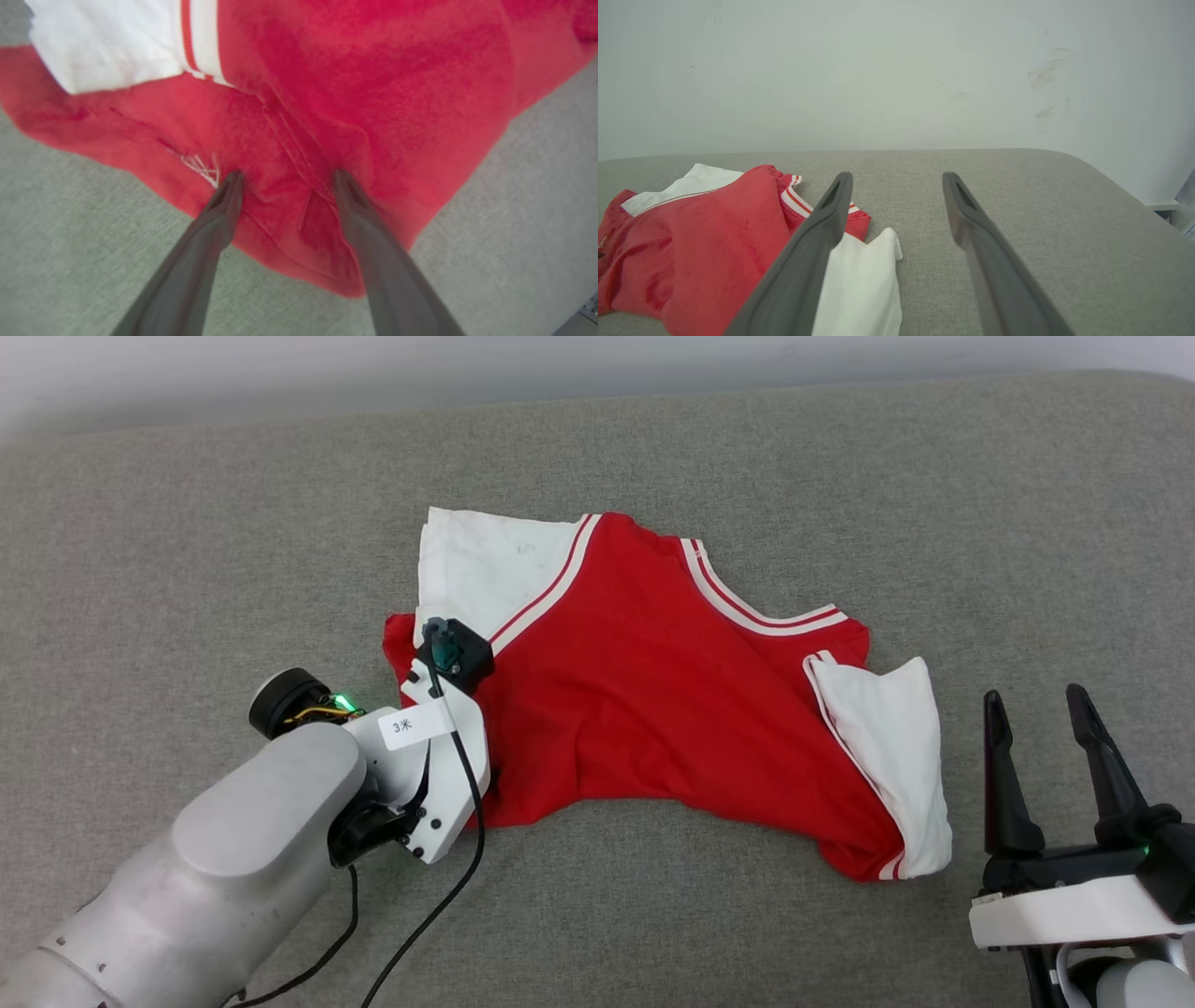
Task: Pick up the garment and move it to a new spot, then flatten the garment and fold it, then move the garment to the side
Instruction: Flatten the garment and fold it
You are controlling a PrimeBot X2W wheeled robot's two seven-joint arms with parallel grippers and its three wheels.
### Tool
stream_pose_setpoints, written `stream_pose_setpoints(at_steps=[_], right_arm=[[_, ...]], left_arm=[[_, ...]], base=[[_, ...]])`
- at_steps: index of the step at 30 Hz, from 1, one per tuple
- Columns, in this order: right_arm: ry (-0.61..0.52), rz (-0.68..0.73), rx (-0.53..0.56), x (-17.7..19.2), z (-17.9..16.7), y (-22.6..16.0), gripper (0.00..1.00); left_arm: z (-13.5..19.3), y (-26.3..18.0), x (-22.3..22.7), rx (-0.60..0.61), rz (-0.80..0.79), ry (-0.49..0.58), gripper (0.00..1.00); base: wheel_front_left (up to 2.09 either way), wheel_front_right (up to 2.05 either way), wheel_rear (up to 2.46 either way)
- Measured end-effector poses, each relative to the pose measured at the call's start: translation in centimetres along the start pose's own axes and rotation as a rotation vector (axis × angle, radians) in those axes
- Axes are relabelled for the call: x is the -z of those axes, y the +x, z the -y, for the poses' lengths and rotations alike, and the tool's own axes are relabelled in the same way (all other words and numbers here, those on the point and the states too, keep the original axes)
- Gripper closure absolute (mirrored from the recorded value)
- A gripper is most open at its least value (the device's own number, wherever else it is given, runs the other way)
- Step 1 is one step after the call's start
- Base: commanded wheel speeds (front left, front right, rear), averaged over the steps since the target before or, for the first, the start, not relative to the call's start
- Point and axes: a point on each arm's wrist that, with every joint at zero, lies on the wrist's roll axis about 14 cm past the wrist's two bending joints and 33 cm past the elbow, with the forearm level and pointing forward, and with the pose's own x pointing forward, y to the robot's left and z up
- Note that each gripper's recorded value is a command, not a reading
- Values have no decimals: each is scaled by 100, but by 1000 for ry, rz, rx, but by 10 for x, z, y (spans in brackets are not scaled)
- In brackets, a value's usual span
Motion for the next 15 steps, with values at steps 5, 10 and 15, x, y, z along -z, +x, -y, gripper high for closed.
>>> stream_pose_setpoints(at_steps=[5, 10, 15], right_arm=[[0, -4, -1, 2, 0, 2, 0], [0, 1, -5, 0, -1, 1, 0], [1, 19, -5, -8, -2, -4, 0]], left_arm=[[2, 5, 5, 15, -21, 12, 100], [11, 4, 6, 50, 11, -10, 100], [14, -11, -4, 64, 119, -47, 100]], base=[[0, 0, 0], [0, 0, 0], [0, 0, 0]])
